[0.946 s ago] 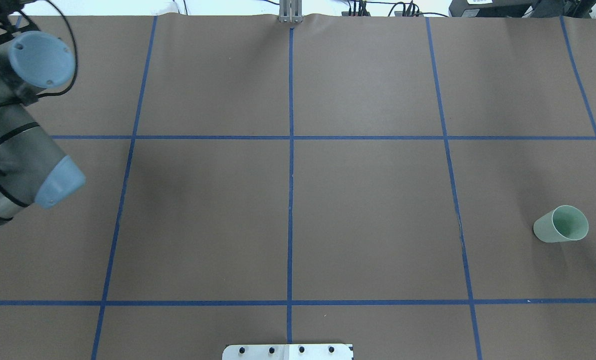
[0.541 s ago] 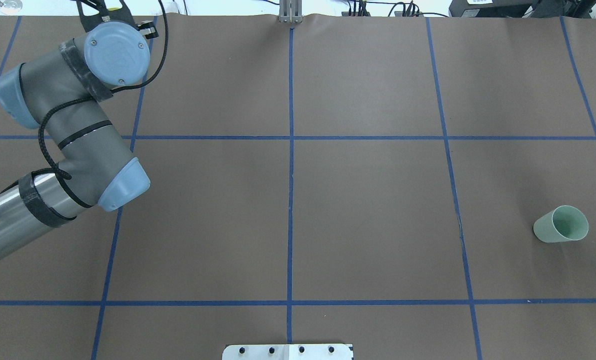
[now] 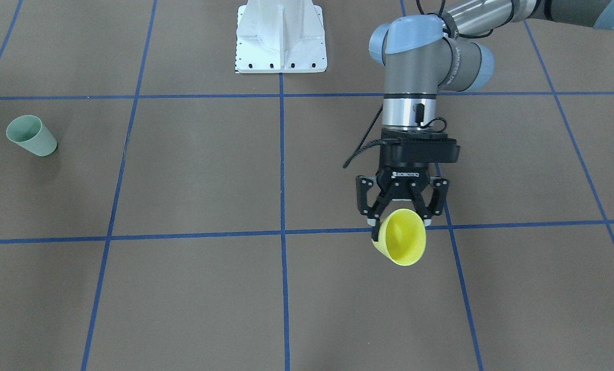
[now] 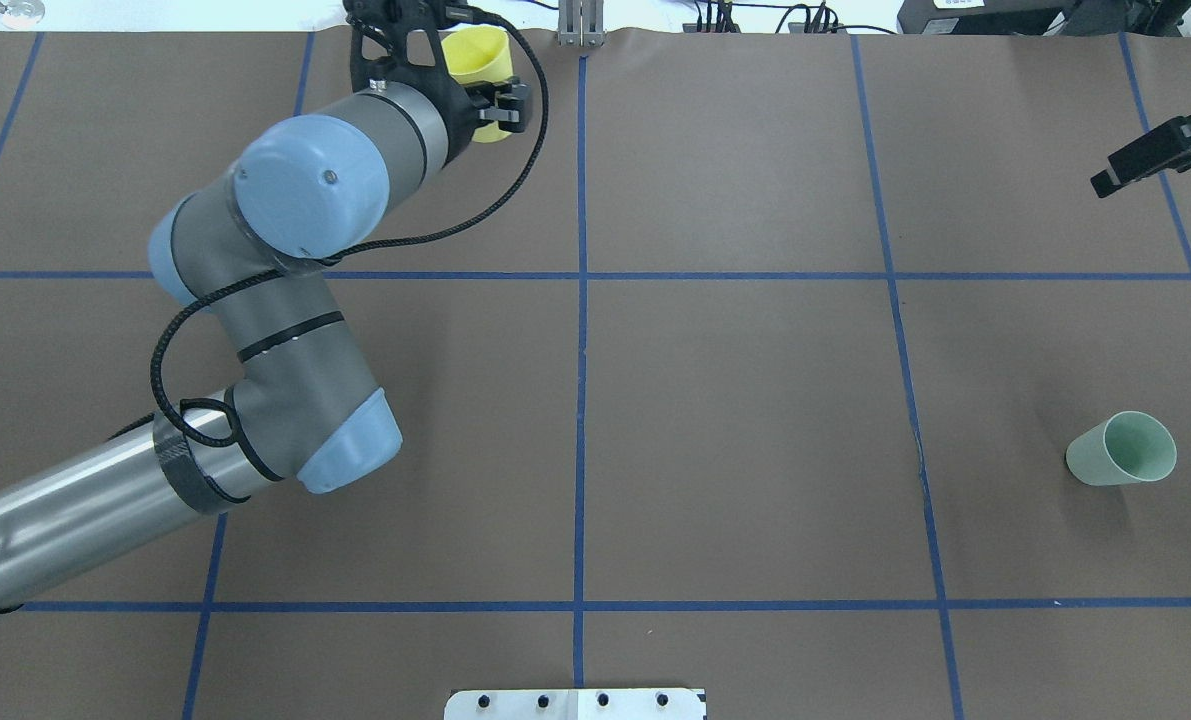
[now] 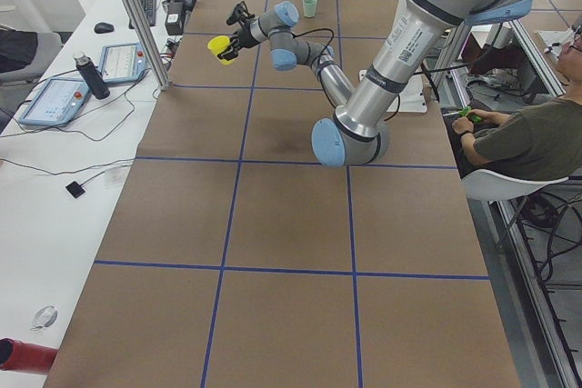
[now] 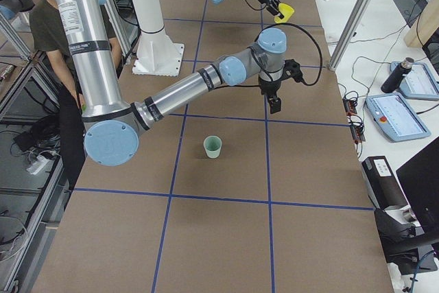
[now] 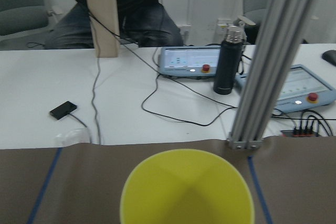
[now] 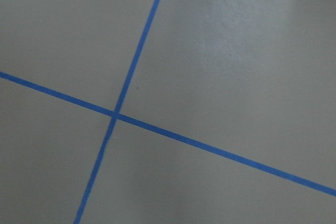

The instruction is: Transfer and stack yellow cup on green cup

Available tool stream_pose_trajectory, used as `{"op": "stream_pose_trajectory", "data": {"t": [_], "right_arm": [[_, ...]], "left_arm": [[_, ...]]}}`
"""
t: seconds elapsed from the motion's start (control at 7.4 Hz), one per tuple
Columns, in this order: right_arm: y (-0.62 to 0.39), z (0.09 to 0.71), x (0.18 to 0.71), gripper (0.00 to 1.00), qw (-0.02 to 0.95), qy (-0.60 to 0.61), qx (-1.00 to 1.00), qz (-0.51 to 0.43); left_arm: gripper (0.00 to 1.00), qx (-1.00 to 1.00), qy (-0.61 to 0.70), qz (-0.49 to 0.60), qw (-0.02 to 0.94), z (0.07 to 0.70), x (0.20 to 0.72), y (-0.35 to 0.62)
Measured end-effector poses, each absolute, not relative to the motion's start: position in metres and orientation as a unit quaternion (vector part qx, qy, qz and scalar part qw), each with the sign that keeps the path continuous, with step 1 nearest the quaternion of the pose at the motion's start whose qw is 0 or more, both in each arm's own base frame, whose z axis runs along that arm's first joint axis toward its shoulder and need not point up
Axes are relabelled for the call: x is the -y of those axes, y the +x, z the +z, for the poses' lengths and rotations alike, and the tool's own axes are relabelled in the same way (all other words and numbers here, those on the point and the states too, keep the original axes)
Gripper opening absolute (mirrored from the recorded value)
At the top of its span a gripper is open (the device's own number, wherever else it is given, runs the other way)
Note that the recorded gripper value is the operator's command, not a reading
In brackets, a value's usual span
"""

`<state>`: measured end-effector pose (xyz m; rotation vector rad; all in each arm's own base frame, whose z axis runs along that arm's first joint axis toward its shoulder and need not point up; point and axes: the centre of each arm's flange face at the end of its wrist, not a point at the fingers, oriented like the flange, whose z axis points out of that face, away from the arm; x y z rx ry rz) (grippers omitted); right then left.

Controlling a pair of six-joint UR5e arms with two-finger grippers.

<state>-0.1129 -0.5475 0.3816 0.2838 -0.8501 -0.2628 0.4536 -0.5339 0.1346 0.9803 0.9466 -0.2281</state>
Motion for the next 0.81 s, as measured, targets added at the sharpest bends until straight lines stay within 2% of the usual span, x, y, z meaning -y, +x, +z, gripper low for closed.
{"op": "stream_pose_trajectory", "data": {"t": [0.14, 0.27, 0.81], "right_arm": [[-0.141, 0.354, 0.556, 0.99, 0.886, 0.143, 0.422, -0.129], [-0.170, 0.323, 0.564, 0.99, 0.879, 0.150, 0.432, -0.136], [-0.245, 0.214, 0.601, 0.98, 0.867, 0.138, 0.471, -0.089]], "left_arm": [[0.03, -0.465, 0.454, -0.090, 0.755, 0.120, 0.516, 0.469], [0.08, -0.481, 0.454, -0.071, 0.747, 0.113, 0.504, 0.478], [0.08, -0.469, 0.515, 0.032, 0.717, 0.112, 0.477, 0.497]]}}
